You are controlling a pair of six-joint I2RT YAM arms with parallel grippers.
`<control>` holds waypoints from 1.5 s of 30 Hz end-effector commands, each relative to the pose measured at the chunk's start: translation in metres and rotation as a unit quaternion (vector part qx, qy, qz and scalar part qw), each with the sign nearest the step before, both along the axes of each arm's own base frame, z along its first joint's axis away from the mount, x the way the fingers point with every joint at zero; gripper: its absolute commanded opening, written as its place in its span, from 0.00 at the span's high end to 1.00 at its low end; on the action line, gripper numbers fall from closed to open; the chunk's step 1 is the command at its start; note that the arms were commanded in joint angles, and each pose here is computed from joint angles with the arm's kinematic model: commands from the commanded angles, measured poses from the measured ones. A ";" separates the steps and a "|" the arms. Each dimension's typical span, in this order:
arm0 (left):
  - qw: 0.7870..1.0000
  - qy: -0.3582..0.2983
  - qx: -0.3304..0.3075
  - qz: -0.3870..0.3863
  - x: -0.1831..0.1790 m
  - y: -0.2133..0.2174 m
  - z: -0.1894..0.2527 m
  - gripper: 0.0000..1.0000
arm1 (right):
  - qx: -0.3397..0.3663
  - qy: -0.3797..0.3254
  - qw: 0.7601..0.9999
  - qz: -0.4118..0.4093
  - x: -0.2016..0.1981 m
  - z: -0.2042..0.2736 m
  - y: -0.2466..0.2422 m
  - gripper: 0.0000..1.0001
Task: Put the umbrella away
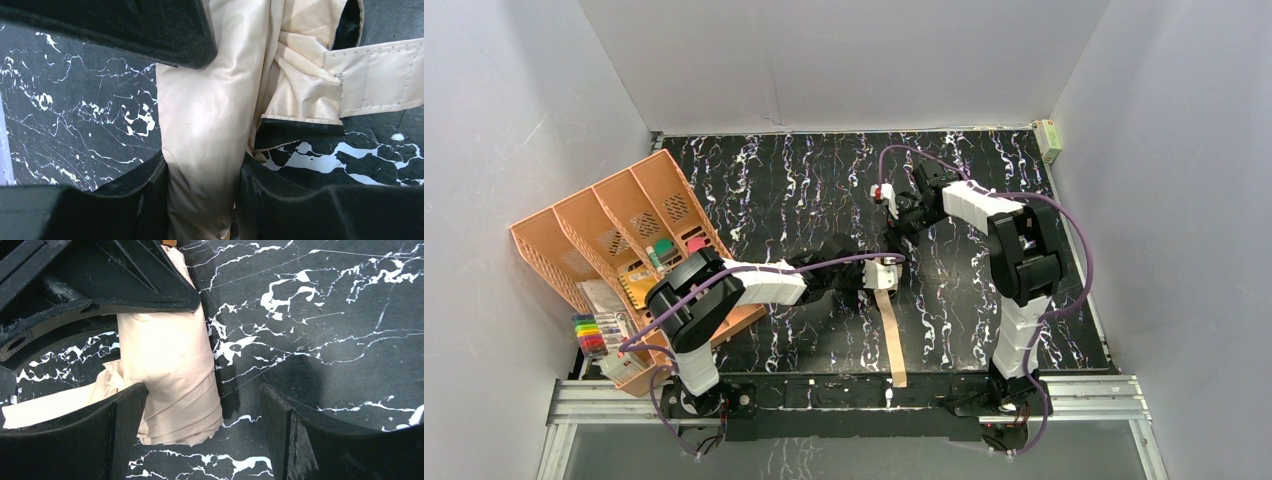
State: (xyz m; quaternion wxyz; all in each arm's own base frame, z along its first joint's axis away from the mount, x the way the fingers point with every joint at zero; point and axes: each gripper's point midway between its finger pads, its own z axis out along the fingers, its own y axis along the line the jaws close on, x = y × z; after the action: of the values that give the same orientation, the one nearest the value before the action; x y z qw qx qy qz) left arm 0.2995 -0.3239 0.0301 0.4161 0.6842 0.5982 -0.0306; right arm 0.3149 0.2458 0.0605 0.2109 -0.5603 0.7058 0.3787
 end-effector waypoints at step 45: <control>0.980 0.077 -0.181 0.017 -0.074 0.022 0.096 0.48 | -0.188 -0.179 0.966 -0.010 -0.010 -0.074 -0.033 0.83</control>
State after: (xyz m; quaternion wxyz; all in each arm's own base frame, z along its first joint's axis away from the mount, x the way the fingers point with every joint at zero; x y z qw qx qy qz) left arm 0.2498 -0.3035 0.1044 0.4779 0.6160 0.6144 -0.1211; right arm 0.2742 0.2576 0.0300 0.2344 -0.6230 0.6858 0.2943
